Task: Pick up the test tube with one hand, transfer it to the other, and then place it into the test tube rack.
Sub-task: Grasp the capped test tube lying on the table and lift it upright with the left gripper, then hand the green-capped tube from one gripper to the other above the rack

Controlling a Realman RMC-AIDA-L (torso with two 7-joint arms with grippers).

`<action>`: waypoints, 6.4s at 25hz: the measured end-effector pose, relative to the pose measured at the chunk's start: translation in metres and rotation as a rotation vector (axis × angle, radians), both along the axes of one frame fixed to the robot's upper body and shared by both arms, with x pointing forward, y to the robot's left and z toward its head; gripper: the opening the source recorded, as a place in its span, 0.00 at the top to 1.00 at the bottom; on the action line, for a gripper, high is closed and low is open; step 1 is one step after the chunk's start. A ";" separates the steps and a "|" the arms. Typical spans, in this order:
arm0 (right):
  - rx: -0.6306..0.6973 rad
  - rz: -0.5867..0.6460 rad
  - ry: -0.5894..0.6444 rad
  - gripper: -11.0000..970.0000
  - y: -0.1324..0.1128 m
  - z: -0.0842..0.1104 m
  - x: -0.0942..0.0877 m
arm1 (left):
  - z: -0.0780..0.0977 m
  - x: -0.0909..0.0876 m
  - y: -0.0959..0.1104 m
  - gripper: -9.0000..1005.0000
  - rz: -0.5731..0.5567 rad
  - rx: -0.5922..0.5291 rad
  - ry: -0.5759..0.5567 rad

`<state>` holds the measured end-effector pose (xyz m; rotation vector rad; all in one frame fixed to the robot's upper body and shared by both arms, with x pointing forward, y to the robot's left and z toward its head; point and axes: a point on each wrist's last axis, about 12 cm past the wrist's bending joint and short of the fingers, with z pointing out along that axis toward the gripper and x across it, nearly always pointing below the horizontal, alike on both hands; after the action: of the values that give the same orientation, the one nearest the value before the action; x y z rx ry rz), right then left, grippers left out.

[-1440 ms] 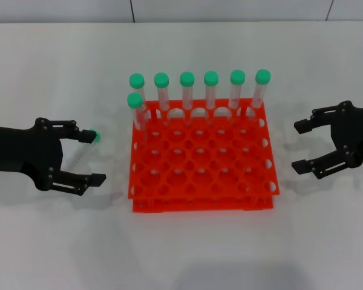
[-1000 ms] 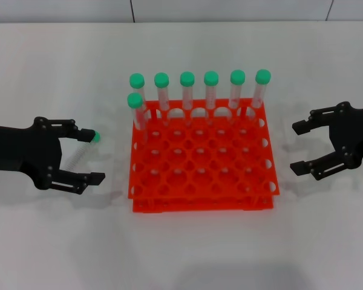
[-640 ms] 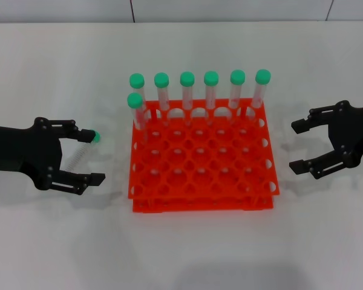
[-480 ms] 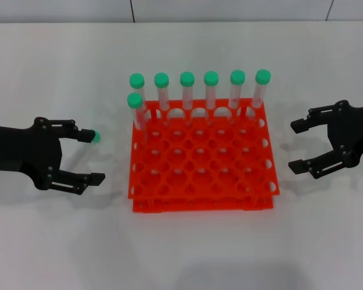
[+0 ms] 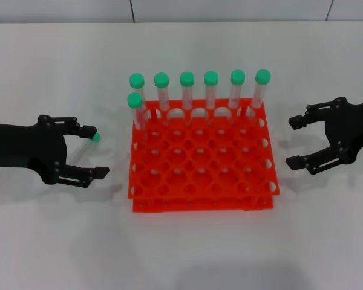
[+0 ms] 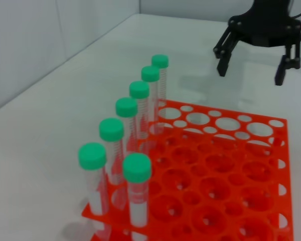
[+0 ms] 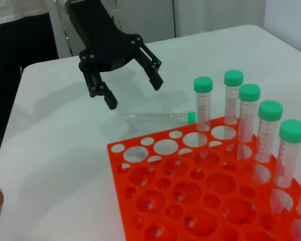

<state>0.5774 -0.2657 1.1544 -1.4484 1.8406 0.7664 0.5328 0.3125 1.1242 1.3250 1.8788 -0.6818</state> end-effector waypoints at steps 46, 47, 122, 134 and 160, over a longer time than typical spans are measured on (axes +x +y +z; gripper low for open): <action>-0.006 0.025 -0.036 0.10 0.007 0.003 0.004 | 0.051 0.036 -0.018 0.13 0.580 0.447 0.513; -0.006 0.025 -0.035 0.10 0.007 0.003 0.004 | 0.050 0.037 -0.019 0.13 0.579 0.452 0.515; -0.014 0.044 -0.038 0.10 0.012 -0.001 0.002 | -0.003 0.048 -0.048 0.65 0.610 0.552 0.584; -0.015 0.044 -0.038 0.10 0.012 -0.001 0.002 | -0.004 0.053 -0.052 0.72 0.608 0.551 0.575; -0.010 0.039 -0.041 0.10 0.009 -0.003 0.000 | 0.058 0.049 -0.032 0.80 0.561 0.230 0.318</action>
<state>0.5773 -0.2568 1.1511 -1.4992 1.7927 0.7421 0.5821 0.2808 1.1818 0.7757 2.5022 -0.4037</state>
